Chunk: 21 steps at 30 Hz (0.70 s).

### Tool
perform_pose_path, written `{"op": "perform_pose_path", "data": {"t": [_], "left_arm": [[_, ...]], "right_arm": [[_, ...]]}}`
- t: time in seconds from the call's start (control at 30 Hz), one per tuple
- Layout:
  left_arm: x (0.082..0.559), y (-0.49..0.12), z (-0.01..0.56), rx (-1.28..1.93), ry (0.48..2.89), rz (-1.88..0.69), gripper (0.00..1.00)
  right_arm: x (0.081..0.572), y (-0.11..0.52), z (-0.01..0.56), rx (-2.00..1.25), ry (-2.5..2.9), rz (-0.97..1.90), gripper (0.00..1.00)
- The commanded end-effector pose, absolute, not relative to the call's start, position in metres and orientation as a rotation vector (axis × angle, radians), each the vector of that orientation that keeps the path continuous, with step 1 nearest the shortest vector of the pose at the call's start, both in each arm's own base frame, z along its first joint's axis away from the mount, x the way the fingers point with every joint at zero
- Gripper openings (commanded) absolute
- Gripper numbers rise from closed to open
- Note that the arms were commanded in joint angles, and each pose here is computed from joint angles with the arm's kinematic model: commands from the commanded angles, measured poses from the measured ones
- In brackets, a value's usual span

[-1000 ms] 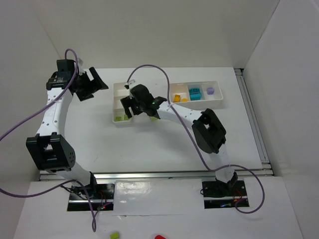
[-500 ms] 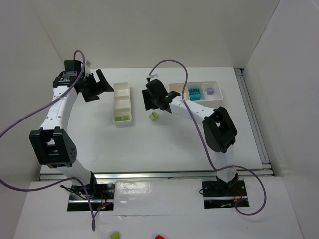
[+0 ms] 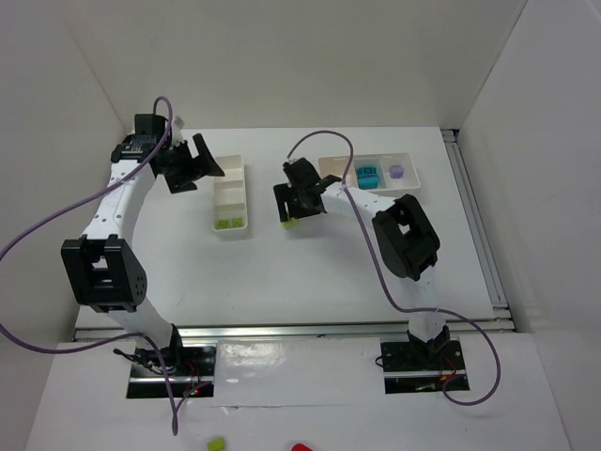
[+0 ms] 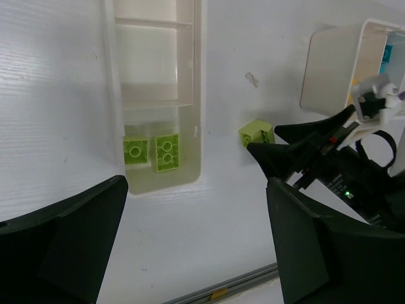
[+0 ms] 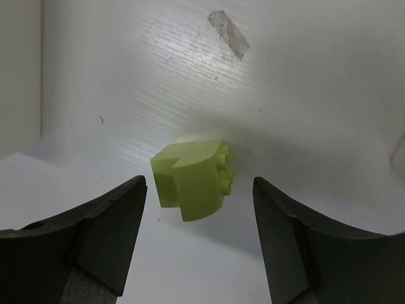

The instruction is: Sort the legos into containers by color

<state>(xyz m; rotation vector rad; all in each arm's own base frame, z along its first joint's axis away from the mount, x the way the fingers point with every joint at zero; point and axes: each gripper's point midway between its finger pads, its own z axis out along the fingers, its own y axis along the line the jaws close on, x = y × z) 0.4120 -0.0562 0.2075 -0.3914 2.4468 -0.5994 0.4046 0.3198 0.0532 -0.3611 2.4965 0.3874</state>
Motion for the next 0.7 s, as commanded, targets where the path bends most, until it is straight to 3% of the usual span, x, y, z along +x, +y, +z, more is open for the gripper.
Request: {"op": "perform_pose_path", "data": {"t": [0.0, 0.13, 0.27, 0.43, 0.53, 0.67], "left_arm": [[0.420, -0.064, 0.215, -0.323, 2.423, -0.608, 1.00], [0.418, -0.067, 0.210, -0.307, 2.444, -0.609, 1.00], [0.418, -0.069, 0.207, -0.306, 2.452, -0.622, 1.00], [0.417, -0.088, 0.214, -0.182, 2.444, -0.705, 1.00], [0.411, -0.116, 0.225, 0.002, 2.418, -0.774, 1.00], [0.394, -0.158, 0.242, 0.253, 2.344, -0.842, 1.00]], "right_arm": [[0.406, 0.336, 0.052, -0.392, 2.492, 0.491, 0.75], [0.411, 0.337, 0.042, -0.388, 2.505, 0.470, 0.74], [0.411, 0.334, 0.035, -0.394, 2.510, 0.412, 0.59], [0.412, 0.336, 0.061, -0.402, 2.449, 0.450, 0.26], [0.409, 0.342, 0.106, -0.464, 2.390, 0.633, 0.20], [0.391, 0.332, 0.152, -0.566, 2.362, 0.914, 0.20]]}}
